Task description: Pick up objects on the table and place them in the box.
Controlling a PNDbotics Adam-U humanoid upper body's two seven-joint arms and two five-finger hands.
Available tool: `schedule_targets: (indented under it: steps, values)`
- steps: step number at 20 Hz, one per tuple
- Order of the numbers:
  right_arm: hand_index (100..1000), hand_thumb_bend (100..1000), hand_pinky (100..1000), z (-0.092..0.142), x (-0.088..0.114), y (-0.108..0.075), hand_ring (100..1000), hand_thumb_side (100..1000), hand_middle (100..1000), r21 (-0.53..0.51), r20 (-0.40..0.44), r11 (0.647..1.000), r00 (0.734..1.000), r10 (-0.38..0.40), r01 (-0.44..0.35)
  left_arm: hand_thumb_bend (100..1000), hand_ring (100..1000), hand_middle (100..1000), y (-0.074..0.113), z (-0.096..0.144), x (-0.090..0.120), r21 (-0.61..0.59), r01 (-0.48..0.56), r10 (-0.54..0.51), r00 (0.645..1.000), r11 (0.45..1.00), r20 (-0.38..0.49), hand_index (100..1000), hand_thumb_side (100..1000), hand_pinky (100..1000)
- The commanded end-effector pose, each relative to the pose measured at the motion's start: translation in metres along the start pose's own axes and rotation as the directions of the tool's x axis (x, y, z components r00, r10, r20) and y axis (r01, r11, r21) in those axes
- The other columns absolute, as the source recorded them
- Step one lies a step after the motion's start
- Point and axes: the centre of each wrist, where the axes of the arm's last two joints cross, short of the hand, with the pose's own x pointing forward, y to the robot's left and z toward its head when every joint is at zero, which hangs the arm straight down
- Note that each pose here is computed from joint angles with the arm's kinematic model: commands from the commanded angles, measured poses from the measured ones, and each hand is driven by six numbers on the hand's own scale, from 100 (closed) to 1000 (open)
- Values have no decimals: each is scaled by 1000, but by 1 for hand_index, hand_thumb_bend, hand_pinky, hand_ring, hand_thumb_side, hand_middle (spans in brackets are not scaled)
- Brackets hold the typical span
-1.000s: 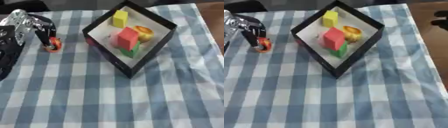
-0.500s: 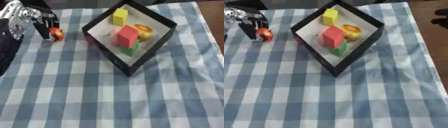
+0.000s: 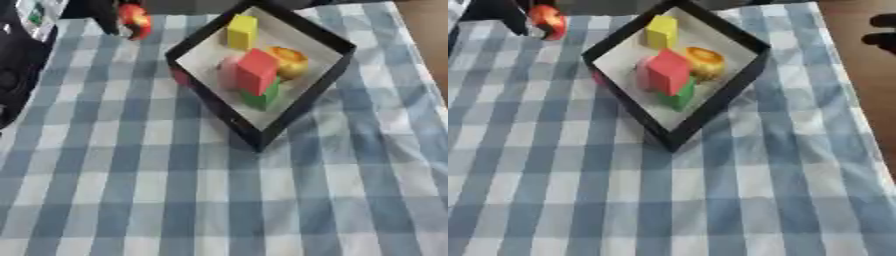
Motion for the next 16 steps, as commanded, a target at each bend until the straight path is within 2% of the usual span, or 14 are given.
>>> schedule_targets:
  steps: [1, 5, 9, 13, 16]
  values:
    - [783, 100, 938, -5, 9, -6, 789, 805, 801, 6, 30, 1000, 999, 16, -16, 239, 667, 572, 26, 1, 27, 104, 41, -48, 997, 994, 63, 615, 100, 717]
    - [783, 100, 938, -6, 9, -5, 789, 804, 801, 8, 34, 1000, 999, 11, -11, 238, 658, 566, 33, -8, 53, 178, 28, -52, 990, 984, 131, 614, 100, 709]
    - [783, 100, 938, -9, 11, -3, 789, 802, 801, 11, 42, 1000, 999, -1, 0, 268, 654, 566, 24, -24, 72, 198, 8, -43, 984, 980, 175, 618, 100, 707]
    - [783, 100, 938, -10, 13, -2, 789, 800, 801, 11, 50, 1000, 999, -7, 6, 318, 665, 585, 1, -41, 72, 127, -17, -6, 984, 992, 176, 642, 141, 712]
    - [783, 100, 938, -12, 14, -2, 789, 799, 801, 13, 54, 1000, 998, -11, 11, 345, 672, 593, -17, -51, 65, 71, -22, 12, 990, 997, 140, 653, 169, 715]
